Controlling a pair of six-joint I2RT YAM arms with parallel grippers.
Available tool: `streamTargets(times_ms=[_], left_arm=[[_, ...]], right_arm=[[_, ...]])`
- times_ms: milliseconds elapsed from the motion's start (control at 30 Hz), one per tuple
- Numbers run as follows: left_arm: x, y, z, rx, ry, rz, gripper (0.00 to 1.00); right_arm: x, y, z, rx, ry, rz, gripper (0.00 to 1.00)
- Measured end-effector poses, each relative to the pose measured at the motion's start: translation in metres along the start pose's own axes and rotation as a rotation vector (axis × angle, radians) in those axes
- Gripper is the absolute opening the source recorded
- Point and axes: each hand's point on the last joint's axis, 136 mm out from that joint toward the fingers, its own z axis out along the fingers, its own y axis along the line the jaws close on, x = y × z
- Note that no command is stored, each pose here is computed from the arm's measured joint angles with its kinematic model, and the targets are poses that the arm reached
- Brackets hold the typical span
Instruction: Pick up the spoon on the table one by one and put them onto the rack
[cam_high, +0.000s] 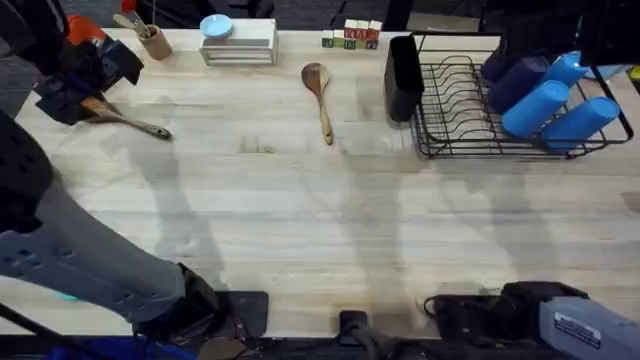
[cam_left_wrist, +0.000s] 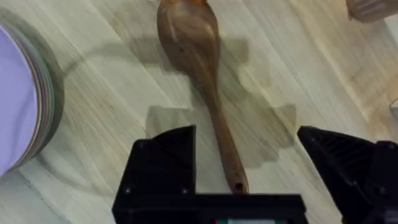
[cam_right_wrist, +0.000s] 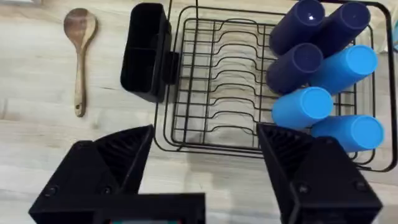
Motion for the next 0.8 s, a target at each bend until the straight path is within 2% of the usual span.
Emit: streamTargets(times_ms=[167,433,600,800], left_arm=[[0.003,0.001,0.009,-0.007,0.014,0.0,0.997],[0.024,0.007,0.043,-0.041,0.093,0.004,0.988],[0.035,0.011,0.059,-0.058,0.128,0.008,0.945],[0.035,0.014,0.062,-0.083,0.137,0.011,0.872]], right_arm=[[0.0,0.0,0.0,0.0,0.0,0.0,0.996],[0.0,0.0,0.0,0.0,0.0,0.0,0.996],[0.0,0.0,0.0,0.0,0.0,0.0,0.996],[0.0,0.0,0.0,0.0,0.0,0.0,0.996]])
